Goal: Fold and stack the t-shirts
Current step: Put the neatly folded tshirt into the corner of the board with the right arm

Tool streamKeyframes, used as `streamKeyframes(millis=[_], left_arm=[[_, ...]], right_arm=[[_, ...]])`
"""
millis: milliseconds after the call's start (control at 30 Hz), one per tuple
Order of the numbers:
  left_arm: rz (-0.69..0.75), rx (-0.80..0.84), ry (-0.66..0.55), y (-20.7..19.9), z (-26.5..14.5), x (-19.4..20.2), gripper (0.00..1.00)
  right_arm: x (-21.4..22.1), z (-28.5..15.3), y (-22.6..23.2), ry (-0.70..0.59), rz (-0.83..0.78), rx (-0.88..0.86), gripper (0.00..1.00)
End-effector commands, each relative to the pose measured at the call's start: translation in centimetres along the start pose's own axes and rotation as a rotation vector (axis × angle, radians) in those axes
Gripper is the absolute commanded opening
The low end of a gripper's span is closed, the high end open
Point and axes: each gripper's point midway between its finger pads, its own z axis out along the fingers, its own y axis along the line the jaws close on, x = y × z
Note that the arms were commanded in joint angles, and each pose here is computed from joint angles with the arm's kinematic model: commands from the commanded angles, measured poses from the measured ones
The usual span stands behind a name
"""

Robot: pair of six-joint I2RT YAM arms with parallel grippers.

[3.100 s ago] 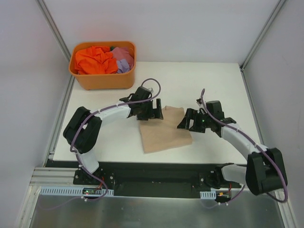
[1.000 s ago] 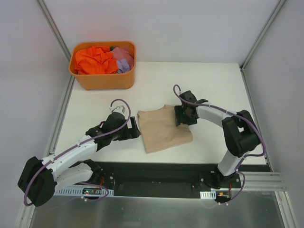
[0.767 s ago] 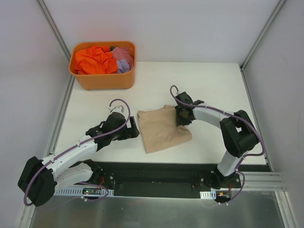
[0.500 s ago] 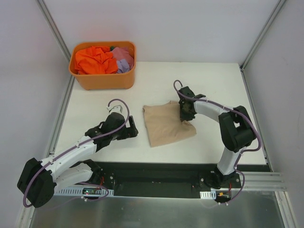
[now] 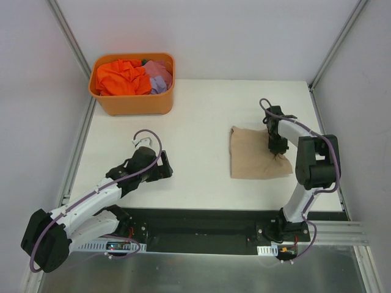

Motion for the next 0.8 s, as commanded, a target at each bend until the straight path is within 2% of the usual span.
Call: streamKeyframes(millis=[0, 67, 133, 200, 367, 467, 667, 767], left_arm=[[0.005, -0.025, -0.037, 0.9, -0.2, -0.6, 0.99], [0.001, -0.028, -0.043, 1.0, -0.2, -0.7, 0.99], [0.000, -0.027, -0.045, 1.1, -0.3, -0.7, 0.99], [0.001, -0.026, -0.048, 1.1, -0.3, -0.8, 0.99], [0.000, -0.006, -0.053, 0.8, -0.5, -0.9, 0.99], [-0.002, -0.003, -0.058, 0.9, -0.6, -0.9, 0.99], [-0.010, -0.006, -0.070, 1.1, -0.7, -1.0, 0.99], [-0.007, -0.008, -0.066, 1.1, -0.6, -0.9, 0.99]], right_arm=[[1.3, 0.1, -4.5, 0.063, -0.038, 0.113, 0.01], [1.7, 0.5, -6.1, 0.077, -0.050, 0.155, 0.01], [2.5, 0.3, -9.2, 0.111, -0.073, 0.294, 0.00], [3.2, 0.1, -11.0, 0.148, -0.060, 0.352, 0.00], [2.5, 1.9, -12.9, 0.137, -0.015, 0.332, 0.01], [1.6, 3.3, -13.5, 0.115, -0.066, 0.334, 0.00], [0.8, 4.6, -16.1, 0.163, -0.111, 0.435, 0.00], [0.5, 5.9, -15.1, 0.132, -0.063, 0.338, 0.02]])
